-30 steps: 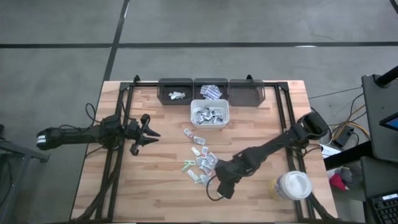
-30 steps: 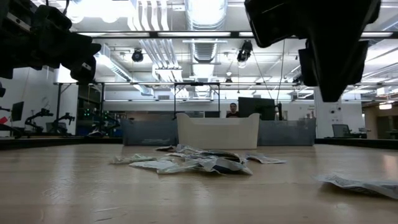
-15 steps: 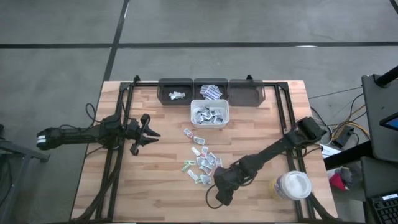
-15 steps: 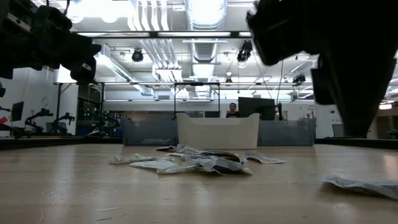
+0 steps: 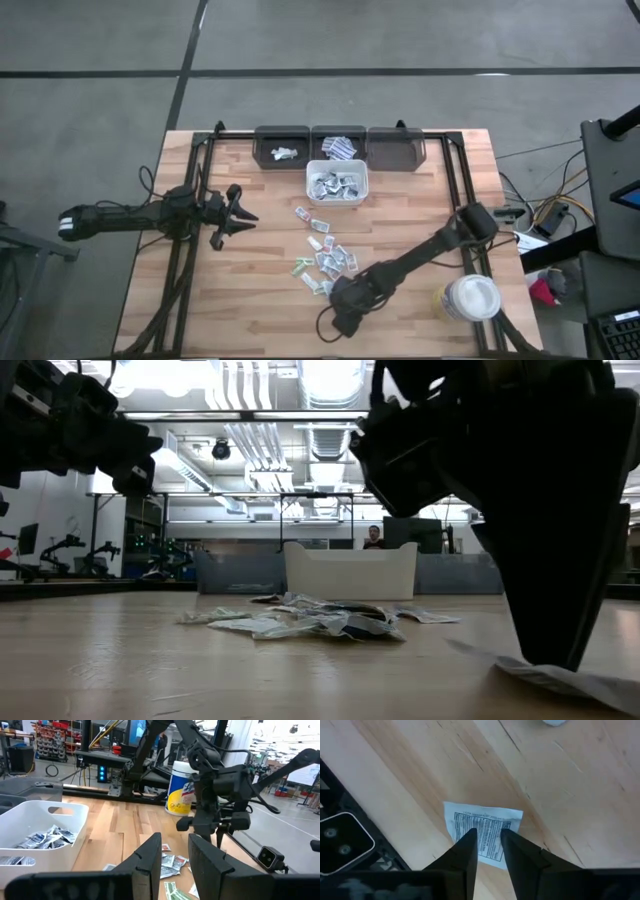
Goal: Pick & Place First Aid Supplies
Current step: Put the blue alcohol pad into the white bin
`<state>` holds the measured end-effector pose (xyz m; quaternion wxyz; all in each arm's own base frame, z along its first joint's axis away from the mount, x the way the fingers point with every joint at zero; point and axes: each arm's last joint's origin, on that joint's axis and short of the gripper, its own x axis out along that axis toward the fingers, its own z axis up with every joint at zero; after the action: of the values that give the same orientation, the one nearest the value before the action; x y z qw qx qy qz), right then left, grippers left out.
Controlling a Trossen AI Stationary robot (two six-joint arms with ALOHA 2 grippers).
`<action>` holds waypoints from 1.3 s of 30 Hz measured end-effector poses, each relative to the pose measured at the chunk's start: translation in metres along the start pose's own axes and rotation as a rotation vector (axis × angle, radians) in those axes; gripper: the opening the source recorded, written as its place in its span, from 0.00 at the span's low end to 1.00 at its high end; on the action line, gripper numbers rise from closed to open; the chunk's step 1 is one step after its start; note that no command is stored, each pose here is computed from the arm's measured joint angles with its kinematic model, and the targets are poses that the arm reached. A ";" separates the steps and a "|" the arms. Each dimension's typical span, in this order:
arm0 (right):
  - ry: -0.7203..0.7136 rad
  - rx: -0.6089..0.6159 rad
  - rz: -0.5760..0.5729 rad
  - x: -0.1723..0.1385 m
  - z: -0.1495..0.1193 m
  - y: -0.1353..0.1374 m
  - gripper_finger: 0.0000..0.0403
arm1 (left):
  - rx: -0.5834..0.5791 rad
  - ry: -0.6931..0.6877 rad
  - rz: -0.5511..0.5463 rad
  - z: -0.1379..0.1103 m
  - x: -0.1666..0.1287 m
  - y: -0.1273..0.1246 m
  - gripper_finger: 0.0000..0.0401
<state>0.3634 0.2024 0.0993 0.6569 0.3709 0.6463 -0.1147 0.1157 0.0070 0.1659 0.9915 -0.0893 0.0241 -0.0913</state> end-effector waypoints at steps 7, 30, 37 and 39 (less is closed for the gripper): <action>-0.046 0.035 -0.086 0.001 0.003 0.002 0.14 | -0.004 0.010 0.002 -0.001 0.000 0.000 0.24; -0.149 0.128 -0.498 -0.037 -0.009 -0.031 0.03 | -0.007 0.019 0.003 -0.002 0.000 0.000 0.24; -0.130 0.050 -0.499 -0.046 -0.011 -0.031 0.04 | -0.007 0.019 0.004 -0.002 0.000 0.000 0.24; -0.126 0.037 -0.498 -0.046 -0.011 -0.031 0.05 | -0.009 0.019 0.003 -0.002 0.000 0.000 0.24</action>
<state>0.3294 0.1726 0.1328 0.6406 0.2045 0.6732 -0.3078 0.1158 0.0070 0.1639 0.9910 -0.0931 0.0341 -0.0903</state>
